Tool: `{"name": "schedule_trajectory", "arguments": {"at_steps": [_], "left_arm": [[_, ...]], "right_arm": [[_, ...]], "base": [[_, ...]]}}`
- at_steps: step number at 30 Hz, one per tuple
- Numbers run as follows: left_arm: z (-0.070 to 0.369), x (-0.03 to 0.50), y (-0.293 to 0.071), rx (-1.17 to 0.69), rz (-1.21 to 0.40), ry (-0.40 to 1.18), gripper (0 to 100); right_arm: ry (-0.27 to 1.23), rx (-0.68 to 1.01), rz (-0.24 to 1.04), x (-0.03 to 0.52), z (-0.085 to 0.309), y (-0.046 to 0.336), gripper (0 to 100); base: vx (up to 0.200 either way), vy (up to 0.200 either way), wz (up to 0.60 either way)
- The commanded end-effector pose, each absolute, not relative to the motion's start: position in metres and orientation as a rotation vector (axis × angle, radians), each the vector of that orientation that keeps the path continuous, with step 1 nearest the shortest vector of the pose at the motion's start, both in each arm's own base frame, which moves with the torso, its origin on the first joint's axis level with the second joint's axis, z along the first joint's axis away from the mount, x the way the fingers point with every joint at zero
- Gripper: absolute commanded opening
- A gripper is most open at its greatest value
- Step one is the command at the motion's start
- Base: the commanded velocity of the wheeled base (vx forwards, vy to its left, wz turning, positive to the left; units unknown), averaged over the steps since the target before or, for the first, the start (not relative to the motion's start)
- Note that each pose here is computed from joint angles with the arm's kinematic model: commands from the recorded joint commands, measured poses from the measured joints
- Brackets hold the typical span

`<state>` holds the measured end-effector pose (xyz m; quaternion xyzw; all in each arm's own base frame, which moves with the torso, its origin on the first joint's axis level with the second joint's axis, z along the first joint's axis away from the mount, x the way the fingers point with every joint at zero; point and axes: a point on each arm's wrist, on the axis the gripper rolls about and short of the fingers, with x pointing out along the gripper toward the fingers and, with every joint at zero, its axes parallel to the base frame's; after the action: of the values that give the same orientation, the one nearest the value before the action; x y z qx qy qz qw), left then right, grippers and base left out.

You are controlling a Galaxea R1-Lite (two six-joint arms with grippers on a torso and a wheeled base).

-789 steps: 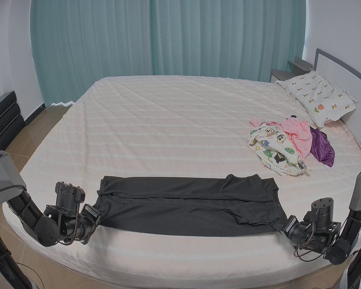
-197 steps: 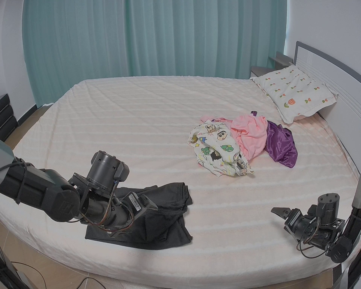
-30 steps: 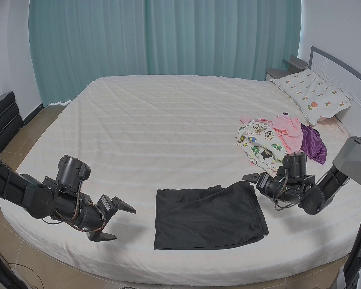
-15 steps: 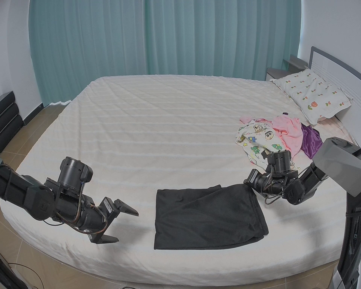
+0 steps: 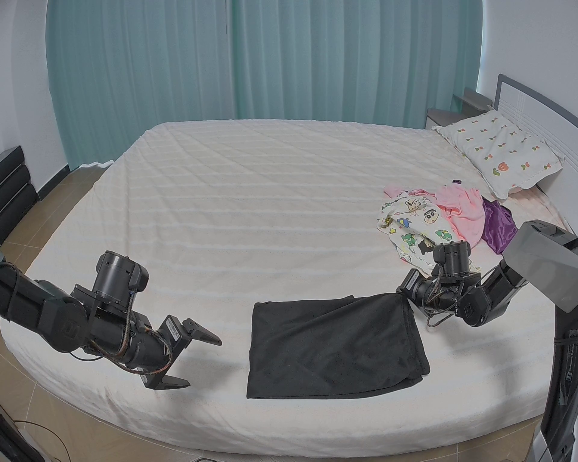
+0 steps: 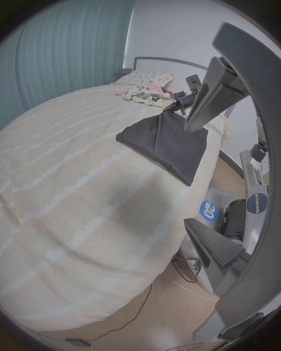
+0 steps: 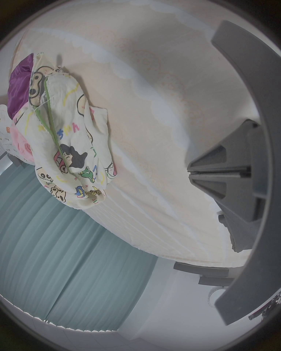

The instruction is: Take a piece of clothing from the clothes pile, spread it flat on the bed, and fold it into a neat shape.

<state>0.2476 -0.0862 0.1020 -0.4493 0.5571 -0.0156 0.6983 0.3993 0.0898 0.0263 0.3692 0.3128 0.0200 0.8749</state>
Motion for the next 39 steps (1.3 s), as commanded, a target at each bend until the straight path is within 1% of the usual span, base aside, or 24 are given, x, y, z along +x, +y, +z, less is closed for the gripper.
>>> {"name": "schedule_trajectory", "arguments": {"at_steps": [1, 2, 3, 11, 14, 18, 19, 21, 24, 28, 36, 39], "left_arm": [[0.101, 0.248, -0.086, -1.001, -0.033, 1.243, 100], [0.101, 0.248, -0.086, -1.001, -0.033, 1.243, 100], [0.101, 0.248, -0.086, -1.001, -0.033, 1.243, 100], [0.101, 0.248, -0.086, -1.001, -0.033, 1.246, 100], [0.101, 0.248, -0.086, -1.001, -0.033, 1.246, 100], [0.101, 0.248, -0.086, -1.001, -0.033, 1.246, 100], [0.101, 0.248, -0.086, -1.001, -0.033, 1.246, 100], [0.101, 0.248, -0.086, -1.002, -0.034, 1.247, 100], [0.101, 0.248, -0.086, -1.001, -0.033, 1.246, 100], [0.101, 0.248, -0.086, -1.001, -0.033, 1.246, 100], [0.101, 0.248, -0.086, -1.002, -0.034, 1.245, 100], [0.101, 0.248, -0.086, -1.002, -0.035, 1.246, 100]], "right_arm": [[0.649, 0.773, 0.043, 0.399, 0.028, 0.090, 0], [0.647, 0.773, 0.042, 0.399, 0.029, 0.089, 0], [0.647, 0.774, 0.041, 0.399, 0.029, 0.088, 100], [0.644, 0.783, 0.041, 0.384, 0.043, 0.078, 100], [0.682, 0.776, 0.059, 0.371, 0.043, 0.076, 100], [0.762, 0.740, 0.130, 0.353, 0.037, 0.075, 100], [0.762, 0.740, 0.130, 0.353, 0.037, 0.075, 100], [0.801, 0.682, 0.185, 0.342, 0.026, 0.076, 100], [0.802, 0.654, 0.216, 0.338, 0.022, 0.077, 100], [0.806, 0.636, 0.290, 0.333, 0.013, 0.085, 100], [0.847, 0.620, 0.367, 0.332, 0.001, 0.104, 100], [0.831, 0.605, 0.394, 0.334, -0.001, 0.108, 100]], "base": [[0.000, 0.000, 0.00], [0.000, 0.000, 0.00], [0.000, 0.000, 0.00], [0.000, 0.000, 0.00], [0.000, 0.000, 0.00], [0.000, 0.000, 0.00], [0.000, 0.000, 0.00], [0.000, 0.000, 0.00], [0.000, 0.000, 0.00], [0.000, 0.000, 0.00], [0.000, 0.000, 0.00], [0.000, 0.000, 0.00]]}}
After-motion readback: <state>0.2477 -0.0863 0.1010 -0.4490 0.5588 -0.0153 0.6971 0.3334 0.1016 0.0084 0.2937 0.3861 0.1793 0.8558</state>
